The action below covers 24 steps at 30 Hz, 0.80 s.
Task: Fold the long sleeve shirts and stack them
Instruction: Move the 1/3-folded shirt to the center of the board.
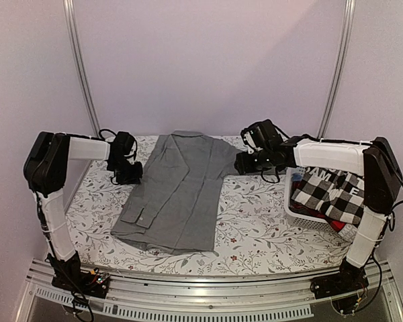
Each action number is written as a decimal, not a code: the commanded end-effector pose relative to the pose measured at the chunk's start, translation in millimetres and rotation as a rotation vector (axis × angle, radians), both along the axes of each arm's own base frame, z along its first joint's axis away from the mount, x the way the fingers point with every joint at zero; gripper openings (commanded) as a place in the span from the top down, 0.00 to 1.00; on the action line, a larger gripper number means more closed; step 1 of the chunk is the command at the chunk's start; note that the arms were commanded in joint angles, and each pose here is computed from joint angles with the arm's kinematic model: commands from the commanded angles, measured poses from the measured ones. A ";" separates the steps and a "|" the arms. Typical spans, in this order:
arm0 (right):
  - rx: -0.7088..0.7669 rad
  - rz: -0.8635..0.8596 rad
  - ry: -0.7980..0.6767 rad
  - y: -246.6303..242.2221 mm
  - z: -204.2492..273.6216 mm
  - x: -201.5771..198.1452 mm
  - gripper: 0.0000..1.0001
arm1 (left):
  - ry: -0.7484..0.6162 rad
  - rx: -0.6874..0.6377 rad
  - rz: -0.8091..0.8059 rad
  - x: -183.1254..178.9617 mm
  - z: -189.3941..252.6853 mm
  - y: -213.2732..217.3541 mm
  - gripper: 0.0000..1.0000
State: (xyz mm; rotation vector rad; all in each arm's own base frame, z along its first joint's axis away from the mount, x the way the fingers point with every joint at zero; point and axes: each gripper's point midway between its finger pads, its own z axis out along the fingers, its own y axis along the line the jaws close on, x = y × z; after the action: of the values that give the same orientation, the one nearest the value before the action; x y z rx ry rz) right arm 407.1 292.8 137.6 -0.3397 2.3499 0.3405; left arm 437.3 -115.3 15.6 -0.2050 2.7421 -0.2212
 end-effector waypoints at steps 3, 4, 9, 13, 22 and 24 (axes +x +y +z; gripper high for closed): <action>-0.038 -0.128 0.034 -37.4 -13.7 31.8 0.42 | 0.044 0.039 0.079 -5.7 -7.0 43.5 1.00; -0.042 -0.143 0.033 -42.6 -13.7 36.3 0.43 | 0.057 0.037 0.089 -10.6 -10.0 46.8 1.00; -0.071 -0.197 0.048 -62.9 -21.6 55.5 0.42 | 0.098 -0.039 0.147 -42.6 -19.9 52.7 1.00; -0.086 -0.221 0.064 -72.6 -29.6 66.6 0.42 | 0.106 -0.074 0.215 -74.6 -27.1 64.0 1.00; -0.199 -0.288 0.110 -95.6 -54.0 83.2 0.42 | 0.042 -0.114 0.304 -99.3 -11.7 74.9 1.00; -0.236 -0.316 0.112 -102.9 -58.2 88.5 0.42 | 0.027 -0.127 0.311 -99.0 -7.8 75.0 1.00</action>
State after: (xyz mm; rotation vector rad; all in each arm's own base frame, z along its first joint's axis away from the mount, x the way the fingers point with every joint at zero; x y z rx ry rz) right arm 486.8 209.6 89.6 -0.0937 2.4832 0.0642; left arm 348.6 -49.4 8.6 -0.5870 2.6843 -0.3158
